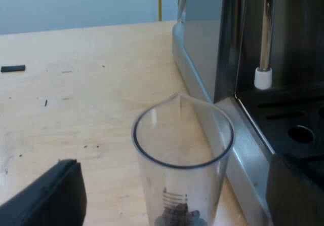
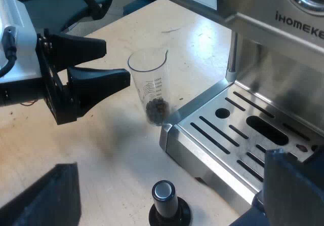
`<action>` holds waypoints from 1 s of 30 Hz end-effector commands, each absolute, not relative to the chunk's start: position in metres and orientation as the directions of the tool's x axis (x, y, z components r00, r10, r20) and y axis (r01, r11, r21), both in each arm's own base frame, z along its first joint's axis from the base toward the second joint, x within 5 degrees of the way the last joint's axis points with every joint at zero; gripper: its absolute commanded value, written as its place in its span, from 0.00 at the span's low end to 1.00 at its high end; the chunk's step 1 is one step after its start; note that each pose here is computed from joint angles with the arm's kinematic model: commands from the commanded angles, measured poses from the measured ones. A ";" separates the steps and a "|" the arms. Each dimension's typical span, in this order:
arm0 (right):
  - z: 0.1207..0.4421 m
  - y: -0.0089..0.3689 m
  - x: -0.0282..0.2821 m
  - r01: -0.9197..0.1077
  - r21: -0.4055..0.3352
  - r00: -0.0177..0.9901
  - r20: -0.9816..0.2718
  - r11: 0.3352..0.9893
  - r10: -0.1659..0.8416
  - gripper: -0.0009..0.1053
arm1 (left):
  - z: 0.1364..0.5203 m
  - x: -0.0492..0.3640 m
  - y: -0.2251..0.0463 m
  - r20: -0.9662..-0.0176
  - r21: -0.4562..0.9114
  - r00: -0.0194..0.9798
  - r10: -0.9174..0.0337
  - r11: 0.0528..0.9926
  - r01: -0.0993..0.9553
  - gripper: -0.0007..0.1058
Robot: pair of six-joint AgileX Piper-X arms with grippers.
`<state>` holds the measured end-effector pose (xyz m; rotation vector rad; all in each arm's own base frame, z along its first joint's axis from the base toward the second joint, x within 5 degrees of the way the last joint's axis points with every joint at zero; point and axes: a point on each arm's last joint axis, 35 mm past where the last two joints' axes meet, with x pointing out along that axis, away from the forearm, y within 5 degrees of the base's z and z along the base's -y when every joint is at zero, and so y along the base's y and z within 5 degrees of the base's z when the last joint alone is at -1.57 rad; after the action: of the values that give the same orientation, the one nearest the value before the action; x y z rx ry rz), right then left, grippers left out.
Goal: Pour the beans into the coffee machine
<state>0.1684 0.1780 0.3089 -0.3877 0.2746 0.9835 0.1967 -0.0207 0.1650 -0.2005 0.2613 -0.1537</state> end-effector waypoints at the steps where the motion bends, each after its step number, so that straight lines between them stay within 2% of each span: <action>1: 0.316 0.179 0.169 -0.846 -0.205 0.532 -0.368 0.492 0.762 0.75 | 0.165 0.199 -0.021 -0.231 -0.218 0.958 -0.169 0.969 0.118 0.81; 8: 0.316 0.179 0.169 -0.846 -0.205 0.532 -0.368 0.492 0.762 0.75 | 0.160 0.206 -0.022 -0.218 -0.219 0.960 -0.173 0.968 0.125 0.81; 15: 0.316 0.179 0.169 -0.846 -0.205 0.532 -0.368 0.492 0.762 0.75 | 0.153 0.221 -0.023 -0.257 -0.220 0.951 -0.172 0.969 0.116 0.81; 21: 0.316 0.179 0.169 -0.846 -0.205 0.532 -0.368 0.492 0.762 0.75 | 0.149 0.230 -0.025 -0.242 -0.225 0.951 -0.194 0.964 0.139 0.81; 25: 0.316 0.179 0.169 -0.846 -0.205 0.532 -0.368 0.492 0.762 0.75 | 0.138 0.238 -0.025 -0.283 -0.227 0.939 -0.193 0.965 0.131 0.81; 30: 0.316 0.179 0.169 -0.846 -0.205 0.532 -0.368 0.492 0.762 0.75 | 0.135 0.240 -0.026 -0.268 -0.226 0.944 -0.194 0.965 0.134 0.79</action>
<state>0.1684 0.1780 0.3089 -0.3864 0.2754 0.9832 0.2376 -0.0248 0.1296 -0.2020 0.3305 -0.1594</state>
